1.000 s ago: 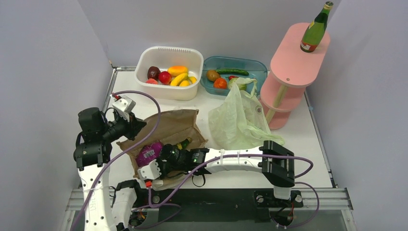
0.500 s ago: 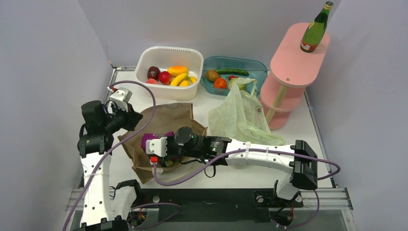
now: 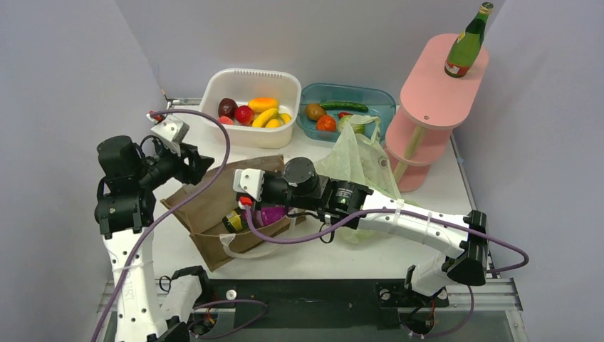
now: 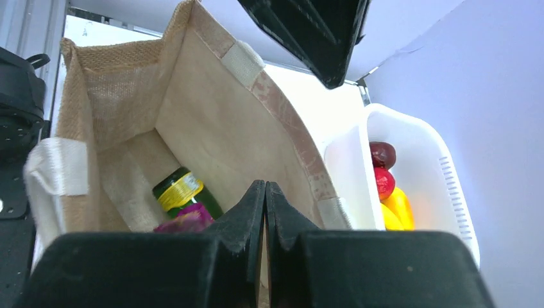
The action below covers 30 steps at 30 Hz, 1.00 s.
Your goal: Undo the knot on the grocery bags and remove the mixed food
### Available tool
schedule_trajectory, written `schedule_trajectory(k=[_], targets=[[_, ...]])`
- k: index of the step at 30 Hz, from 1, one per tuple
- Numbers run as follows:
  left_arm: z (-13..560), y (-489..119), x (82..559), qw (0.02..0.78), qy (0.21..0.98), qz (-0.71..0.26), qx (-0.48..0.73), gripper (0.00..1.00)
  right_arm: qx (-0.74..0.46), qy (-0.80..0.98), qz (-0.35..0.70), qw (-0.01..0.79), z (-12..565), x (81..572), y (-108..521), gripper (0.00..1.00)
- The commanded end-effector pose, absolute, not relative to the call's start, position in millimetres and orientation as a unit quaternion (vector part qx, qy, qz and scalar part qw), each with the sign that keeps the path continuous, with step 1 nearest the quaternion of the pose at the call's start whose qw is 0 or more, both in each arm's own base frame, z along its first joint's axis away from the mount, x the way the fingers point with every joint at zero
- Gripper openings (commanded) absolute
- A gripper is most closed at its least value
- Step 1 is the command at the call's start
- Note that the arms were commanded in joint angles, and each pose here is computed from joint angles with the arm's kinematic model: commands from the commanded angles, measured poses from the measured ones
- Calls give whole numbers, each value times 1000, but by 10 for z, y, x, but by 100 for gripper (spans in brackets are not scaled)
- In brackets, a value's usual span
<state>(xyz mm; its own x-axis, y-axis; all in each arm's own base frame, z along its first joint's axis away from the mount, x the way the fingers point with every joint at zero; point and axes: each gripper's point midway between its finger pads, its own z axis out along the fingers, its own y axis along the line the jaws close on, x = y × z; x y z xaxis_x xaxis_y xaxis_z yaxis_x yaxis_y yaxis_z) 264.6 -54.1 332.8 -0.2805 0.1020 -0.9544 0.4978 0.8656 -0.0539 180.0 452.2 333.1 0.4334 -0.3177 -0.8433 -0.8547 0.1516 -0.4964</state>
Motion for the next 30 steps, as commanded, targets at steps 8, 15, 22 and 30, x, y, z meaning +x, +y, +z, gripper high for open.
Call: schedule_trajectory(k=[8, 15, 22, 30], targets=[[3451, -734, 2123, 573, 745, -162, 301, 54, -683, 564, 200, 419, 2490, 1638, 4225, 80], [3311, -758, 1993, 560, 750, -163, 311, 55, -770, 536, 144, 314, 1812, 1579, 3891, 85], [3222, -747, 1994, 553, 758, -164, 305, 55, -811, 516, 80, 265, 1383, 1749, 3904, 85], [3203, -720, 2010, 551, 763, -161, 297, 55, -810, 522, -9, 267, 980, 2148, 3980, 58]])
